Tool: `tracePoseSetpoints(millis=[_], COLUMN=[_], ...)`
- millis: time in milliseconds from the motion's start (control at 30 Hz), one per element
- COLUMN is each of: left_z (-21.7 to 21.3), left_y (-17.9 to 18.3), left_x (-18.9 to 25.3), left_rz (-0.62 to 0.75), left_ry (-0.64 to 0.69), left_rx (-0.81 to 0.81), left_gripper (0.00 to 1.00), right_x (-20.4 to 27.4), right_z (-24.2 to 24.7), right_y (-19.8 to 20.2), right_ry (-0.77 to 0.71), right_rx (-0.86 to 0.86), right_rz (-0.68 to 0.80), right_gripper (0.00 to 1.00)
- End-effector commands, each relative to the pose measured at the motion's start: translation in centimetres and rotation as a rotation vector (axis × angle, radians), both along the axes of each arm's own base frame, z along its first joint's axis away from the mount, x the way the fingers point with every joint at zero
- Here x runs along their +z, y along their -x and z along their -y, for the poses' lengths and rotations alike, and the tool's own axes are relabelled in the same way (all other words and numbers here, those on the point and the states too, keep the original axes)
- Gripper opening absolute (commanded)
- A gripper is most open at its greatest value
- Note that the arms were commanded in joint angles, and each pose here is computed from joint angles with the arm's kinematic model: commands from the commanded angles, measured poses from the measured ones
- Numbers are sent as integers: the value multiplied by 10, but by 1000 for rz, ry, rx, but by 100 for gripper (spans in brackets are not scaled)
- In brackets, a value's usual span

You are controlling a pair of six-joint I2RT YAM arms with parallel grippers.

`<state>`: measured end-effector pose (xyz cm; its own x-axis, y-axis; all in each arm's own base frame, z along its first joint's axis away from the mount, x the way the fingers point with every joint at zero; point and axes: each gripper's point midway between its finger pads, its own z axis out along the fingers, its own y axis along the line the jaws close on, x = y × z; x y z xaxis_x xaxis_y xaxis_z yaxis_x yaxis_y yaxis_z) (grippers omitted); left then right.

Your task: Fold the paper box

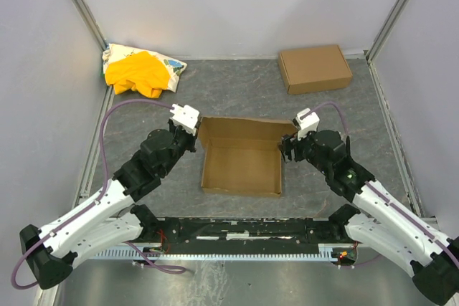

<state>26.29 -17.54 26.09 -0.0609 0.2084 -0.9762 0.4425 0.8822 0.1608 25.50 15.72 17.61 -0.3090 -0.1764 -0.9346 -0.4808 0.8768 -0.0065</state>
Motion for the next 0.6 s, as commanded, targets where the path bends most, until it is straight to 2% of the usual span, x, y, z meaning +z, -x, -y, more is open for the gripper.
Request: tracePoseSetpoints(millis=[0, 300, 567], left_z=[2, 3, 6], left_y=[-5, -3, -2], left_x=[33, 30, 29], left_rz=[72, 59, 50], left_ry=[48, 60, 75], left_rx=[1, -4, -15], left_gripper=[3, 3, 3], right_x=[27, 34, 40], right_z=[-19, -25, -32], right_y=[0, -20, -33], right_ry=[-68, -142, -253], right_rx=[81, -33, -146], right_rz=[23, -51, -147], right_gripper=[73, 38, 31])
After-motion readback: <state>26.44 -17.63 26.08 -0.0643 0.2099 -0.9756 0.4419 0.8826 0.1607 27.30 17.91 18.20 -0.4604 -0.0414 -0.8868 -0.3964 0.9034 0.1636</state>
